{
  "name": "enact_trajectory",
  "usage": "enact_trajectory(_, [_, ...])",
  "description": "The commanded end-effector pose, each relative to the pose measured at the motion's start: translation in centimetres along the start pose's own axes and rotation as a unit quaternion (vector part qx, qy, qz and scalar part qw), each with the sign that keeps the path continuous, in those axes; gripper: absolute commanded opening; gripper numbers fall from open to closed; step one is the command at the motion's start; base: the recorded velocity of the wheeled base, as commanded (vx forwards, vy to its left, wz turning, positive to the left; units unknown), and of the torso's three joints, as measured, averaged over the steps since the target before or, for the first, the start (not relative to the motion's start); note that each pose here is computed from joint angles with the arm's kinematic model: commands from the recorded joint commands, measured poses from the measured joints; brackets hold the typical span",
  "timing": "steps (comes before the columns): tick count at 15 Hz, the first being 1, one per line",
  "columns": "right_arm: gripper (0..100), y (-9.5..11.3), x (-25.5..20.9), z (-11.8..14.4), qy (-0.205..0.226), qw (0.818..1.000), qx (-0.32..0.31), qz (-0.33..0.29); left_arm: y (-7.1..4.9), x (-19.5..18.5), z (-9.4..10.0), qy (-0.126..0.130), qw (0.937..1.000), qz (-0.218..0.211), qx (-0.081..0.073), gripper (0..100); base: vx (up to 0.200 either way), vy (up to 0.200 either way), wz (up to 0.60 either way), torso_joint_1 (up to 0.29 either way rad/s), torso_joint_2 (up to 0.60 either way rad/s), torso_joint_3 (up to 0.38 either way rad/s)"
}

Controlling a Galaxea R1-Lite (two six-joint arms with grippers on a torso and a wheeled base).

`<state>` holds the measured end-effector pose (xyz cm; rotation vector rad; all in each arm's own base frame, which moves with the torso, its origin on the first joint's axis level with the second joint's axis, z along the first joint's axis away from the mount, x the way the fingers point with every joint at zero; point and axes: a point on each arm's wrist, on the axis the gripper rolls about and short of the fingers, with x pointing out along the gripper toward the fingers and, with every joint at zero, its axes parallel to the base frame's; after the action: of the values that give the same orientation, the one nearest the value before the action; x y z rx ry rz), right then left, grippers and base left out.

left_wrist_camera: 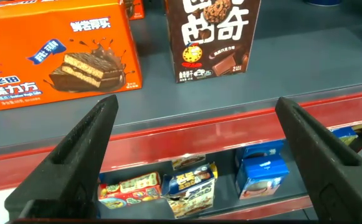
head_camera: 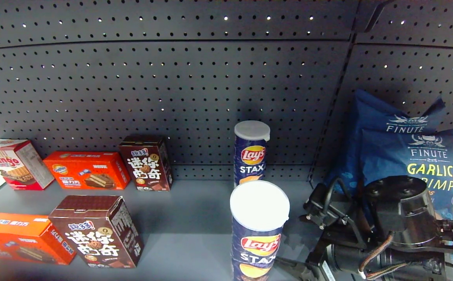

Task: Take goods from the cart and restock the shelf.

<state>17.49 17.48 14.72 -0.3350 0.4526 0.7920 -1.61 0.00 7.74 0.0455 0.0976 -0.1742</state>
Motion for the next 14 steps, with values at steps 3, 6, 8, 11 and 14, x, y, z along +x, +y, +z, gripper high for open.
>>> enact_trajectory(3, [100,-2.8,0.3,1.9,-0.028,0.998,0.025,-0.05,0.0,0.0,0.0,0.001,1.0,-0.001,0.001,100,0.0,0.0,0.0,0.0,0.0,0.0])
enact_trajectory(6, [100,-4.5,2.6,3.6,-0.033,0.994,0.035,-0.103,0.0,0.0,0.0,0.001,1.0,0.0,0.0,100,0.0,0.0,0.0,0.0,0.0,0.0])
enact_trajectory(8, [100,-5.0,3.5,3.8,-0.028,0.992,0.039,-0.114,0.0,0.0,0.0,0.001,1.0,0.0,0.0,100,0.0,0.0,0.0,0.0,0.0,0.0])
enact_trajectory(11, [100,-6.1,6.0,5.2,-0.037,0.987,0.061,-0.144,0.0,0.0,0.0,0.002,1.0,0.001,0.0,100,0.0,0.0,0.0,0.0,0.0,0.0])
enact_trajectory(14, [100,-6.6,7.2,5.5,-0.035,0.984,0.063,-0.162,0.0,0.0,0.0,0.001,1.0,0.001,-0.001,100,0.0,0.0,0.0,0.0,0.0,0.0])
